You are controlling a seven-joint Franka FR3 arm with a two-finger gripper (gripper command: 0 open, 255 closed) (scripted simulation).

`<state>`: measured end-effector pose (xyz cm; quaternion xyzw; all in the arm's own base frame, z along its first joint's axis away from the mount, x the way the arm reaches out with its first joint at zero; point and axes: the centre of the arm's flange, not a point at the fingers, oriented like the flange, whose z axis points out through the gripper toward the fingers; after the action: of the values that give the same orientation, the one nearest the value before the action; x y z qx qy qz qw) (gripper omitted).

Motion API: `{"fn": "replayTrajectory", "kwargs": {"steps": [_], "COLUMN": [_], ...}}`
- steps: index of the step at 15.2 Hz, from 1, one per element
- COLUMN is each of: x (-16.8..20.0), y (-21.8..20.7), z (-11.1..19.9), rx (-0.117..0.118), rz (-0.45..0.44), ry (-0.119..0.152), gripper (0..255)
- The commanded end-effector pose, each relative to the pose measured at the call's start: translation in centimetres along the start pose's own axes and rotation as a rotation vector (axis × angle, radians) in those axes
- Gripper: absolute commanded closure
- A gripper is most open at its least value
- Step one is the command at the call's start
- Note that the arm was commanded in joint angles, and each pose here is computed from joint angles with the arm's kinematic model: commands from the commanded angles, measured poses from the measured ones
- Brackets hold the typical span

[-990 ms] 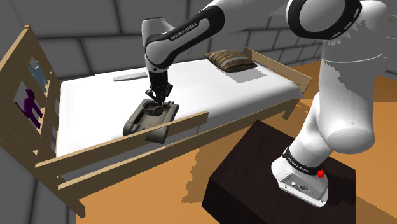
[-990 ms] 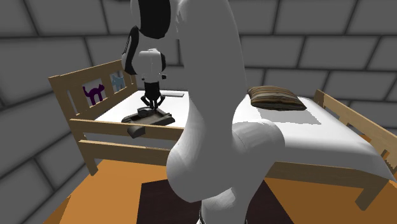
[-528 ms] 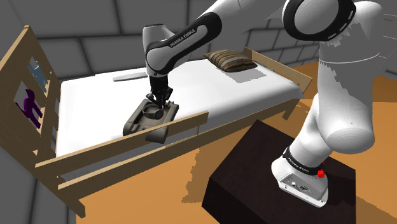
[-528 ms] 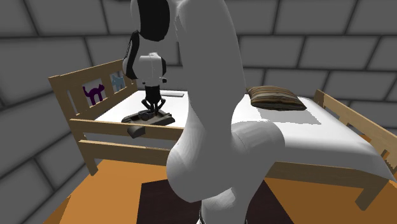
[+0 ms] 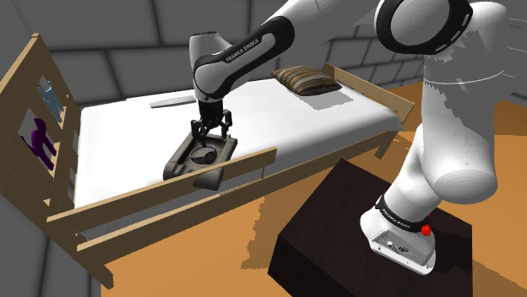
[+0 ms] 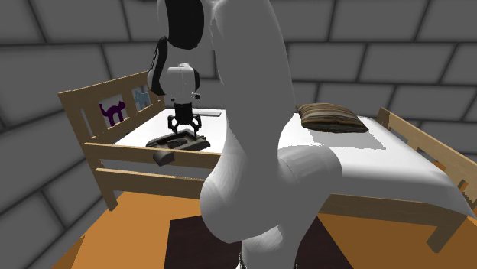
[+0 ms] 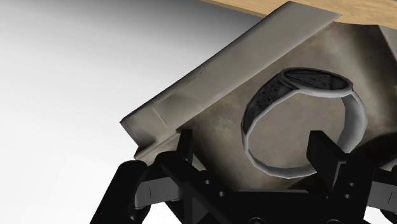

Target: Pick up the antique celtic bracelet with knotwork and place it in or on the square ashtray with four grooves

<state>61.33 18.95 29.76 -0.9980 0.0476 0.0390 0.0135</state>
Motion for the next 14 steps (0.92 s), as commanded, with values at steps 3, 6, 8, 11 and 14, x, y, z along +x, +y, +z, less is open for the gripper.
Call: {"fn": "replayTrajectory", "kwargs": {"steps": [3, 6, 8, 11, 14], "x": [0.0, 0.0, 0.0, 0.0, 0.0], "y": [0.0, 0.0, 0.0, 0.0, 0.0], "z": [-1.3, -5.0, -5.0, -5.0, -5.0], "rx": [0.0, 0.0, 0.0, 0.0, 0.0], "rz": [0.0, 0.0, 0.0, 0.0, 0.0], "ry": [0.0, 0.0, 0.0, 0.0, 0.0], "gripper": [0, 0, 0, 0, 0]}}
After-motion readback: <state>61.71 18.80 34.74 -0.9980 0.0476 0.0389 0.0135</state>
